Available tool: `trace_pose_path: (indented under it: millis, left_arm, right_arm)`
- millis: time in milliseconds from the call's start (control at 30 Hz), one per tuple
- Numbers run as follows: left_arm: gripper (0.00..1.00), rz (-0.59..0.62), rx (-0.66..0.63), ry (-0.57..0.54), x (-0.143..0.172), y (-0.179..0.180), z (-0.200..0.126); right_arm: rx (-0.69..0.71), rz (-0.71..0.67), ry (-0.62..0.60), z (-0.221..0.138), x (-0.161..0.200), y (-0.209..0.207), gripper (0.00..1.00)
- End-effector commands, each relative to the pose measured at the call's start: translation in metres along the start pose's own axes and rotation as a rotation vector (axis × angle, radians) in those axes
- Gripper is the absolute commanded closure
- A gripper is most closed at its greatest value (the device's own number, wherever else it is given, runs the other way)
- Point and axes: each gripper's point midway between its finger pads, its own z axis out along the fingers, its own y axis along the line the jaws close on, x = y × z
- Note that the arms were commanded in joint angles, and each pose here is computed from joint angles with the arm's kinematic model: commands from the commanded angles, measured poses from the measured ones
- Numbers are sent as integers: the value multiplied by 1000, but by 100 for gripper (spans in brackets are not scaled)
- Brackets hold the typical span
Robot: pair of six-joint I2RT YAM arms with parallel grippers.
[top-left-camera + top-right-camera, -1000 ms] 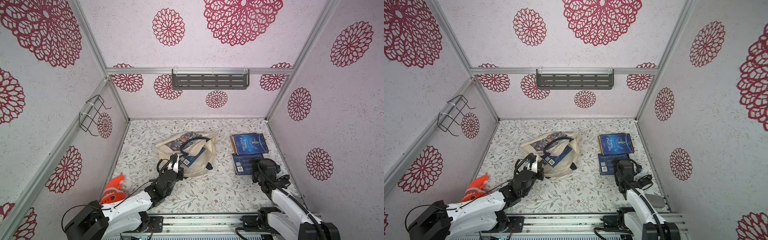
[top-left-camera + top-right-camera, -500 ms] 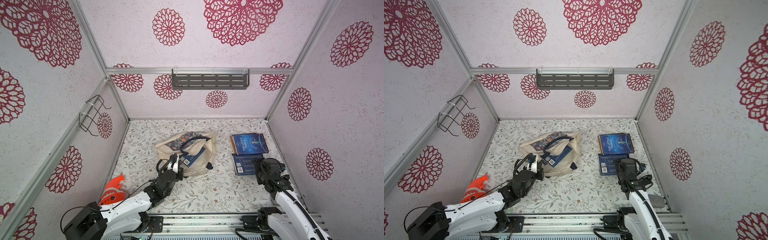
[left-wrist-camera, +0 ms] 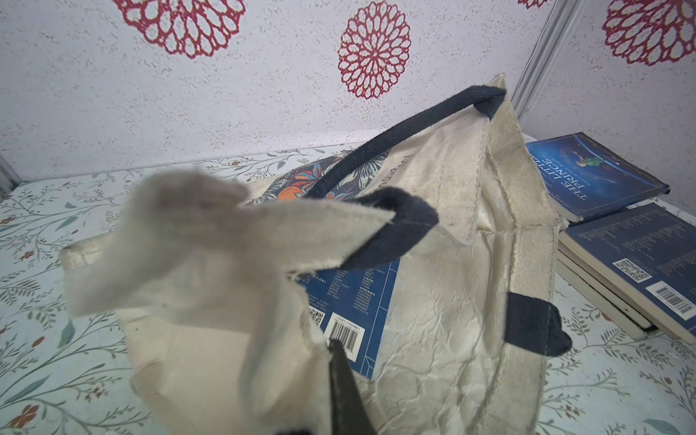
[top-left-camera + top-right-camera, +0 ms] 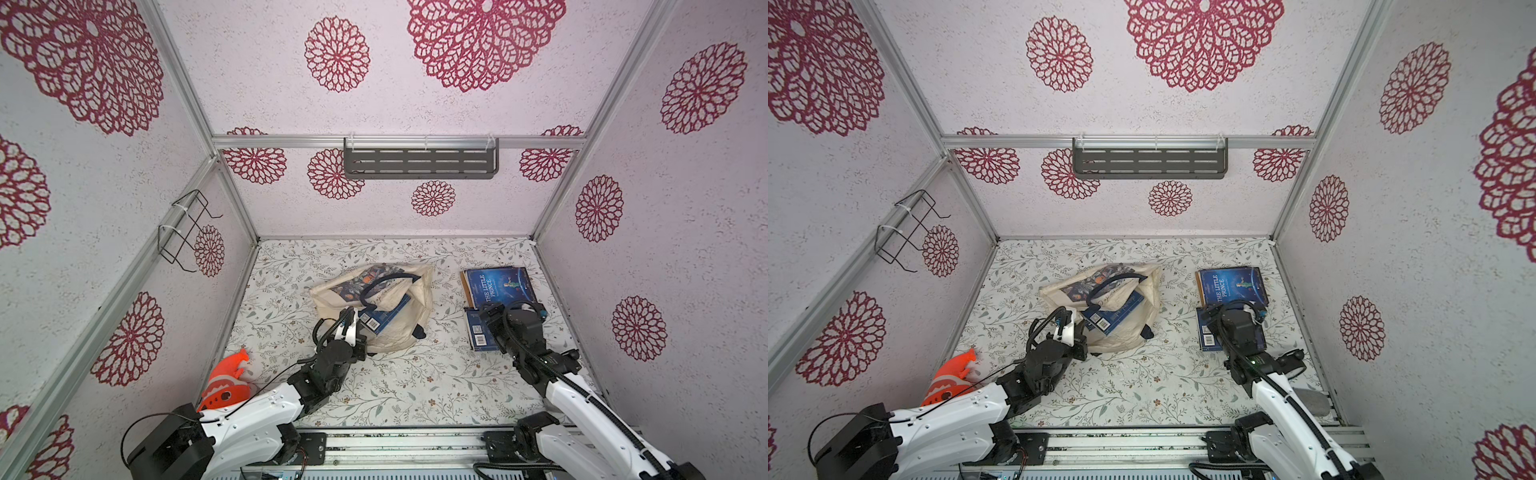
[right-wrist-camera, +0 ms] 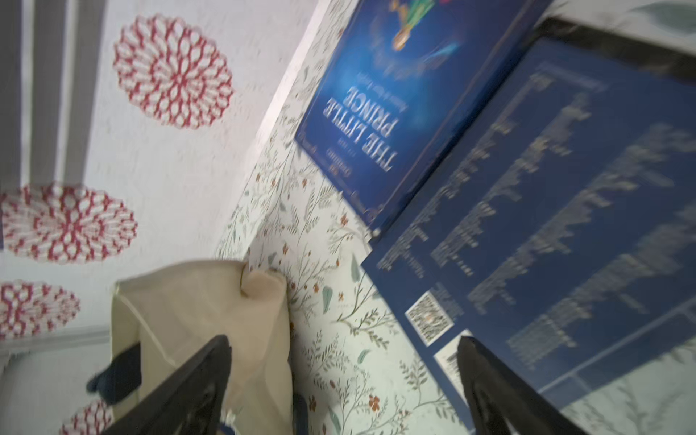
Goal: Take out the books from the canvas bag
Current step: Place the book on the book, then pick up the book from the canvas bag.
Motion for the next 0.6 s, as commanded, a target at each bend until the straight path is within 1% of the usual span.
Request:
trace_pose_path:
  millis: [0, 133, 200, 333, 467, 567]
  left_arm:
    - [100, -33, 33, -69, -24, -10, -3]
    - [100, -33, 23, -68, -24, -9, -1]
    - [100, -35, 17, -67, -24, -8, -1]
    - [100, -48, 16, -67, -23, -9, 0]
    - [100, -52, 18, -68, -23, -10, 0]
    - [100, -58, 17, -75, -24, -9, -1]
  right_arm:
    - [-141, -28, -19, -3, 5, 48, 11]
    - [-201, -92, 21, -3, 35, 74, 15]
    - [-255, -125, 47, -4, 50, 91, 19]
    - [-341, -186, 100, -7, 86, 123, 23]
    - [-360, -240, 192, 1, 129, 142, 24]
    - [-368, -254, 245, 9, 155, 147, 30]
